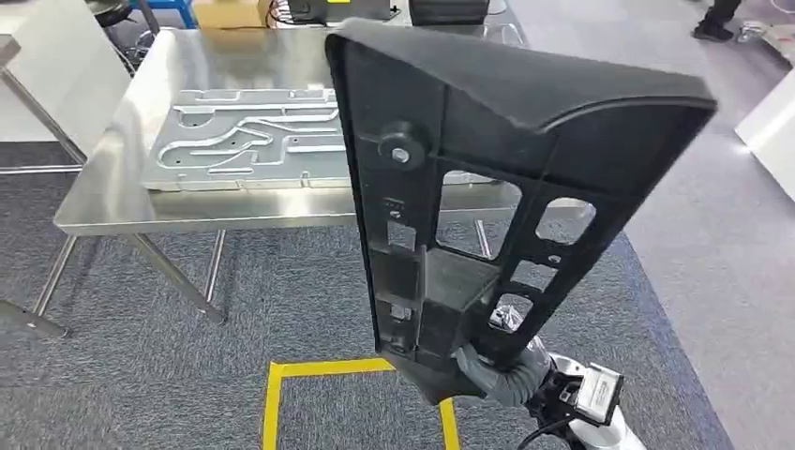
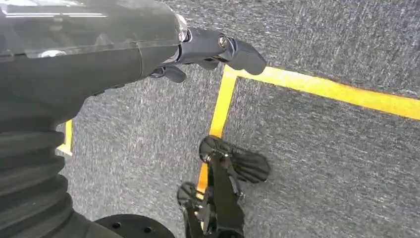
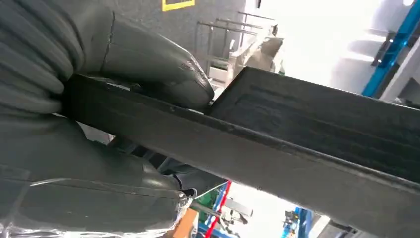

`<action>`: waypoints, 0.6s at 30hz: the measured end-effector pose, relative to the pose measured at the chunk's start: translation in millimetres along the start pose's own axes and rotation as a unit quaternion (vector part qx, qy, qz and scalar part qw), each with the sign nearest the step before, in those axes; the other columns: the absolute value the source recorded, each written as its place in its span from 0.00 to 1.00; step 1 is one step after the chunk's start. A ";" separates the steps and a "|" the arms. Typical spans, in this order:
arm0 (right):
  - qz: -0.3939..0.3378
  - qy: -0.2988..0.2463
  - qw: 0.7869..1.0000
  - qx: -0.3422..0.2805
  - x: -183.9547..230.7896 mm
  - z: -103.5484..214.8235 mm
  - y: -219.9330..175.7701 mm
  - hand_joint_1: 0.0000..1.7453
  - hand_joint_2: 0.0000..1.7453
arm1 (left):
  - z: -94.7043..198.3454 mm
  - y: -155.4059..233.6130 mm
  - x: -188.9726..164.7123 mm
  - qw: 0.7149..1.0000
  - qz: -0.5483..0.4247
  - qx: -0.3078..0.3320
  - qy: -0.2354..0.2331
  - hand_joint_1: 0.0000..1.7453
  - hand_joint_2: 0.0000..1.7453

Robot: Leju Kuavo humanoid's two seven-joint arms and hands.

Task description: Take the parts from the cabinet and place them on the table.

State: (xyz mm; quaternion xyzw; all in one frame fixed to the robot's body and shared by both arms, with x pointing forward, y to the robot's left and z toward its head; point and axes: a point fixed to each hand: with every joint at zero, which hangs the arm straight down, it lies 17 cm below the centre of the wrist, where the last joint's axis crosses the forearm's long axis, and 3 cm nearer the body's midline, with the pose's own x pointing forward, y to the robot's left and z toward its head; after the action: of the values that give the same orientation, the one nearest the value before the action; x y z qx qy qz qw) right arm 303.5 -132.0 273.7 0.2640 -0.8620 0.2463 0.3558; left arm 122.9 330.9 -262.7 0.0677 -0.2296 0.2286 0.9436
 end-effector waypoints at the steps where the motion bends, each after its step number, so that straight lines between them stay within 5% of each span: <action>1: 0.000 0.000 1.000 -0.001 0.0 0.5 -0.1 0.99 1.00 | 0.0 -0.5 0.0 1.000 -0.001 -0.001 0.000 0.00 1.00; 18: -0.006 -0.004 1.000 -0.003 4.9 4.9 1.7 0.99 1.00 | 0.1 -2.1 0.2 1.000 -0.005 -0.004 -0.001 0.00 1.00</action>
State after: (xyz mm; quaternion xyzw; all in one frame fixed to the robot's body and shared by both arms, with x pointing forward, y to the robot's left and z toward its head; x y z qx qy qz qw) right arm 297.2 -135.1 273.9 0.2691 -0.8625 0.2406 0.3546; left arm 124.0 329.1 -262.5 0.0655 -0.2307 0.2233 0.9448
